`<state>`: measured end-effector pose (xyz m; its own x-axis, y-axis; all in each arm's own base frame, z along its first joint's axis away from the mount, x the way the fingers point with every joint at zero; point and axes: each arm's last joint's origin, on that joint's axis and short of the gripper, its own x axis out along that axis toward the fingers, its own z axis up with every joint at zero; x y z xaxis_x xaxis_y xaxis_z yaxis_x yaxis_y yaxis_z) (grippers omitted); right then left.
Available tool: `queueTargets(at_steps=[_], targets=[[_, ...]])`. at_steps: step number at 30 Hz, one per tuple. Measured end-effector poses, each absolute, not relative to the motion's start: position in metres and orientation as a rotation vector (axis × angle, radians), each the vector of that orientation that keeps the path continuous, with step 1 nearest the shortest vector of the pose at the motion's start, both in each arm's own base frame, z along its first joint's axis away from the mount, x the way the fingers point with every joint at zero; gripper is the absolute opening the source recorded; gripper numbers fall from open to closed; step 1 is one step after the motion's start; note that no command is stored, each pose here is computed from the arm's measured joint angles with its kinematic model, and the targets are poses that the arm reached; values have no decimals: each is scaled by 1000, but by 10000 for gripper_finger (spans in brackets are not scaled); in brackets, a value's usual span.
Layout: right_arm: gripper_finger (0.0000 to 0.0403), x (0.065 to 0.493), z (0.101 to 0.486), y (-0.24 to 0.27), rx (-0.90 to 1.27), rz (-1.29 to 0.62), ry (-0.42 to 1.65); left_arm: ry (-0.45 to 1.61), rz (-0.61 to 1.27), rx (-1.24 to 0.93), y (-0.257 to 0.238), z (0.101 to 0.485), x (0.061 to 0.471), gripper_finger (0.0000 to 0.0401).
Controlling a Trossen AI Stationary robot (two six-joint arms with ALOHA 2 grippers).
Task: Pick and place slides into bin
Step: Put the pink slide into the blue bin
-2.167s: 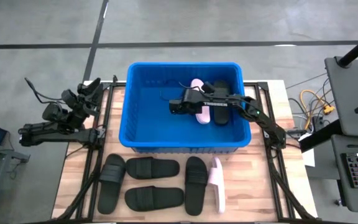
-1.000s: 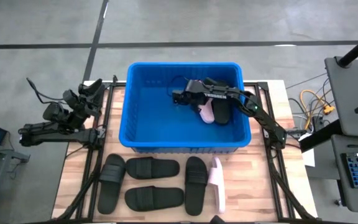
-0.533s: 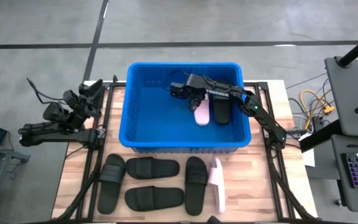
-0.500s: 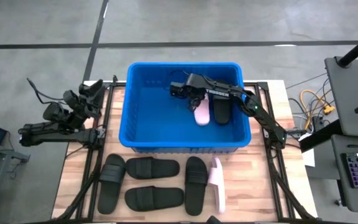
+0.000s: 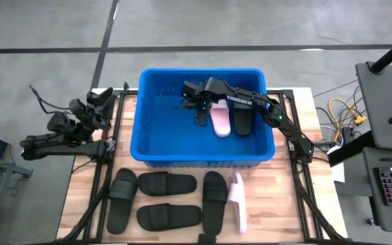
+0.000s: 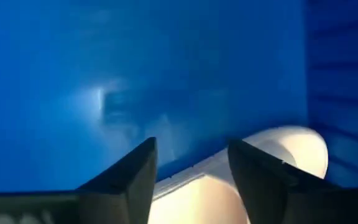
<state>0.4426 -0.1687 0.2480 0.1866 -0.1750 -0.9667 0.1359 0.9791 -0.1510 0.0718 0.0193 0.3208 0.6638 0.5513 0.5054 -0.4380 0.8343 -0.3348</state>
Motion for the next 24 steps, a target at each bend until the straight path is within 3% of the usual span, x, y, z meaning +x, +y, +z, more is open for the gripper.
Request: queueTargets(at_steps=[9,24], targets=[[22,427,224,-200,-106,-147,1443,-637,558,-191,19,321,71,217],[9,419,188,-208,-144,-64,1490,-636,557,-190,19,321,71,217]])
